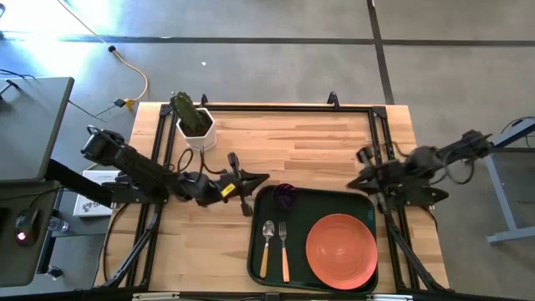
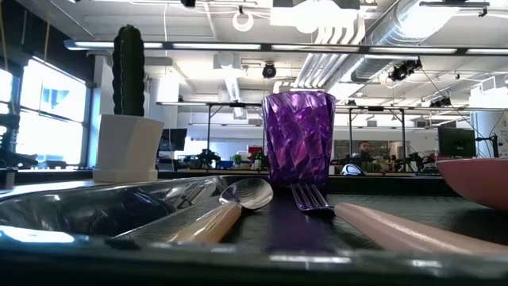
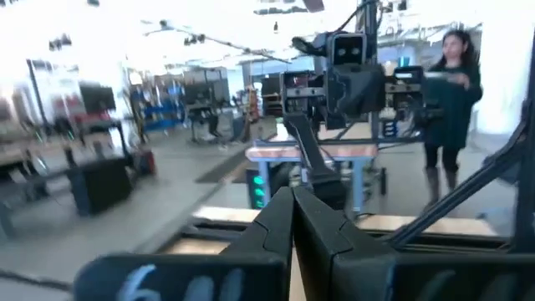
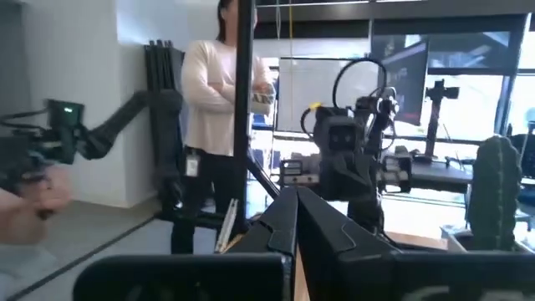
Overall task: Pick and place plate/cup/fork/spoon on tray
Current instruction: Return to Home Position
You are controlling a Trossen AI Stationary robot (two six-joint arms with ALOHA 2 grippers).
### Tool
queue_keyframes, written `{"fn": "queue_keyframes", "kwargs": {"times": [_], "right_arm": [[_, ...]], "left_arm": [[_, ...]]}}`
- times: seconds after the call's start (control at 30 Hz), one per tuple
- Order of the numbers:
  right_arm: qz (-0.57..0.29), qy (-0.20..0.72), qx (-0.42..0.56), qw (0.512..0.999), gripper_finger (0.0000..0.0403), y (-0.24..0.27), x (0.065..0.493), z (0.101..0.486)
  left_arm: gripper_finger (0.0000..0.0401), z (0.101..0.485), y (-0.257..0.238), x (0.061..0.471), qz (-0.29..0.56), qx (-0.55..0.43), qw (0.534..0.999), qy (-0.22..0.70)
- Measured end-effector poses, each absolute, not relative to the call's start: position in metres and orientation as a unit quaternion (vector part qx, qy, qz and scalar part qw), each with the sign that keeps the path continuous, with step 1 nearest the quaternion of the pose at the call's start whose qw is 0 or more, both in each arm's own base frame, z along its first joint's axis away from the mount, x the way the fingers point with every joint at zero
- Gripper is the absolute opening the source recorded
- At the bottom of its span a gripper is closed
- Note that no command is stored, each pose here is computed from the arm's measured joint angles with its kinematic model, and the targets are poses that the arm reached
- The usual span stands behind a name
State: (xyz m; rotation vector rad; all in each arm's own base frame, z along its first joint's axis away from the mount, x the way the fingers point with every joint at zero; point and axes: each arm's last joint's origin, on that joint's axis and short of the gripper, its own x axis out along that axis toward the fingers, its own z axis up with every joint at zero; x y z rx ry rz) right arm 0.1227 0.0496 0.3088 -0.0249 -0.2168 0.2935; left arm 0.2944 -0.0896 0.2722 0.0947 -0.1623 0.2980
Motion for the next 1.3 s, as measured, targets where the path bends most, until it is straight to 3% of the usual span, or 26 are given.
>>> {"fn": "queue_keyframes", "kwargs": {"times": [0.13,0.27,0.47,0.6,0.83,1.03,1.3], "right_arm": [[0.114,-0.082,-0.009,0.99,0.0,0.038,0.097,0.305],[0.053,-0.053,-0.026,0.997,0.0,0.031,0.091,0.283],[0.087,-0.09,-0.052,0.991,0.0,0.037,0.102,0.247],[0.074,-0.126,-0.097,0.985,0.0,0.035,0.103,0.246],[0.064,-0.158,-0.125,0.977,0.0,0.032,0.102,0.252],[-0.068,-0.122,-0.089,0.986,0.0,0.02,0.099,0.249],[-0.016,-0.081,-0.081,0.993,0.0,0.017,0.091,0.238]], "left_arm": [[0.0,0.281,-0.088,0.289,0.155,0.095,0.98,-0.085],[0.0,0.267,-0.086,0.283,0.147,0.102,0.98,-0.081],[0.0,0.239,-0.075,0.265,0.146,0.104,0.981,-0.078],[0.0,0.237,-0.062,0.257,0.122,0.106,0.983,-0.086],[0.0,0.252,-0.038,0.233,0.152,0.081,0.979,-0.11],[0.0,0.25,-0.034,0.2,0.141,0.082,0.981,-0.104],[0.0,0.223,-0.024,0.164,0.068,0.102,0.985,-0.122]]}}
